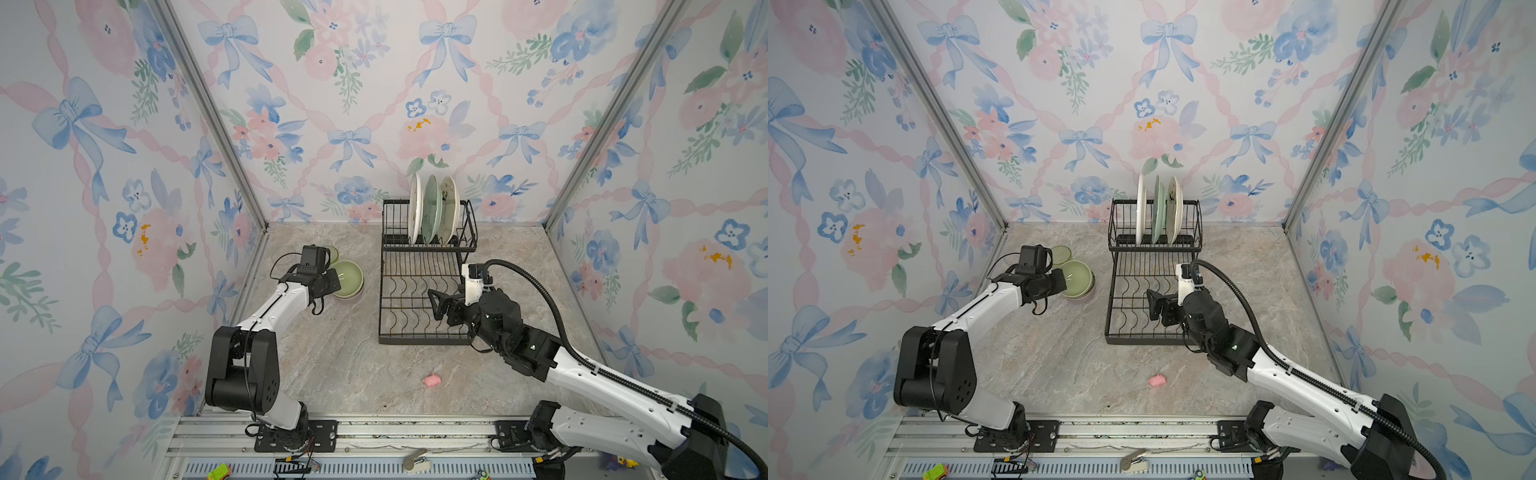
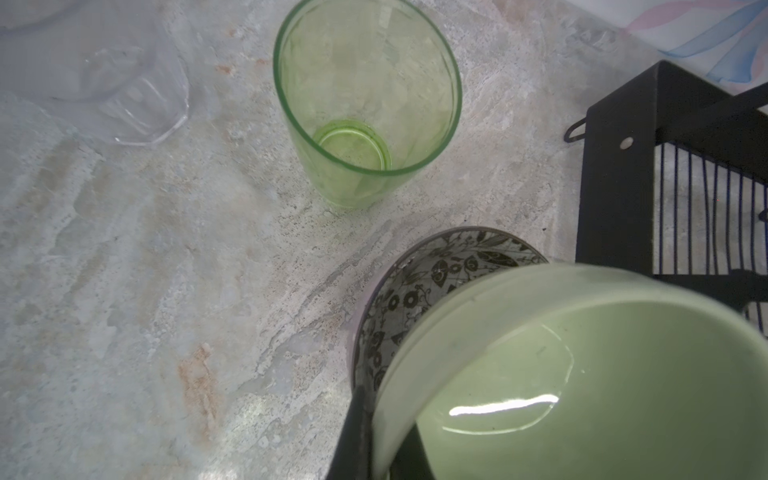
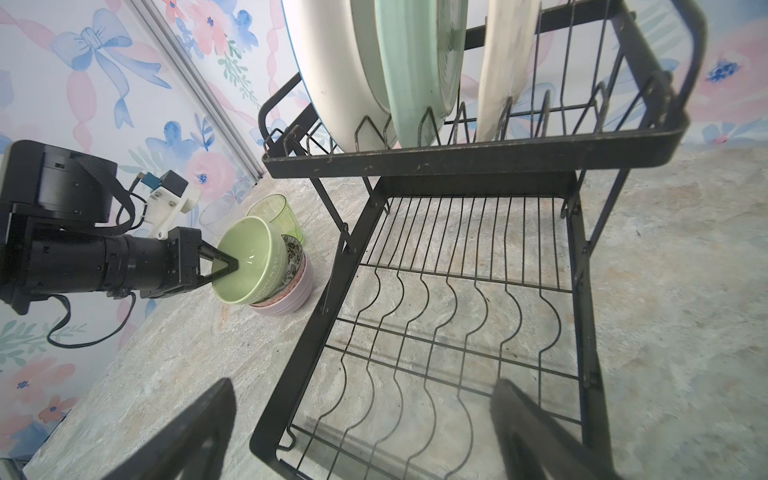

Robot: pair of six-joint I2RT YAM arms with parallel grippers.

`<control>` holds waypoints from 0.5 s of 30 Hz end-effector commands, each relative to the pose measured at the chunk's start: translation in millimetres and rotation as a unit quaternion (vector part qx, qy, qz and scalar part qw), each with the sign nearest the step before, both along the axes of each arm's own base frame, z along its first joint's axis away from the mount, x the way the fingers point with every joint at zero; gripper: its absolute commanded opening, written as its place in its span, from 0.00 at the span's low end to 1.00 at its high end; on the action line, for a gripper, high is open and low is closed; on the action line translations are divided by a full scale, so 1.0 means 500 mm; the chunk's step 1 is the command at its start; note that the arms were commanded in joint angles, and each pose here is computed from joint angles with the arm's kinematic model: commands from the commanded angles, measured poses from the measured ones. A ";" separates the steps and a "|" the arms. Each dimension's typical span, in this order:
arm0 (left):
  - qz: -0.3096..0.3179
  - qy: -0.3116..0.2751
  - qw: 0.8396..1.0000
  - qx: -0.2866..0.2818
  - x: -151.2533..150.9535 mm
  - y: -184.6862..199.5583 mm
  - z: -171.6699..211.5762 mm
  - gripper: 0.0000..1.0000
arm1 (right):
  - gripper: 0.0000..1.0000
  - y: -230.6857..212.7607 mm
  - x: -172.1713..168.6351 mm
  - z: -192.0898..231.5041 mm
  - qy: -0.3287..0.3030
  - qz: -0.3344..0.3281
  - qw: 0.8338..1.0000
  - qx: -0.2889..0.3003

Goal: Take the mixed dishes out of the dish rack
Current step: 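Lower the green bowl onto the bowl stack while the right gripper withdraws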

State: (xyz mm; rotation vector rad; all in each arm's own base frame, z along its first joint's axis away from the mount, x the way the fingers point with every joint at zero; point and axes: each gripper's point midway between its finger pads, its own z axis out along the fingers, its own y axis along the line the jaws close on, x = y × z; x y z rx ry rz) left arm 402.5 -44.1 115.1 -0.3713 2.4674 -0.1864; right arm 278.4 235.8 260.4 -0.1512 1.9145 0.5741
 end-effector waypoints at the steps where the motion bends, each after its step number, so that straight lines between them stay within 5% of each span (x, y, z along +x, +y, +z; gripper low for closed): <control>1: -0.001 -0.018 1.000 0.009 0.028 0.006 0.025 0.00 | 0.97 -0.010 0.002 -0.016 0.012 -0.006 1.000 -0.004; 7: -0.009 0.001 1.000 0.012 0.038 0.000 0.004 0.00 | 0.97 -0.012 0.004 -0.017 0.015 -0.008 1.000 -0.004; 8: -0.008 0.004 1.000 0.015 0.039 0.003 0.002 0.06 | 0.97 -0.012 0.004 -0.017 0.016 -0.008 1.000 -0.004; 12: -0.006 0.004 1.000 0.017 0.042 0.004 0.004 0.61 | 0.97 -0.011 0.007 -0.017 0.018 -0.009 1.000 -0.007; 15: -0.014 -0.006 1.000 0.012 0.046 -0.005 0.021 0.64 | 0.97 -0.009 0.008 -0.019 0.020 -0.009 1.000 -0.008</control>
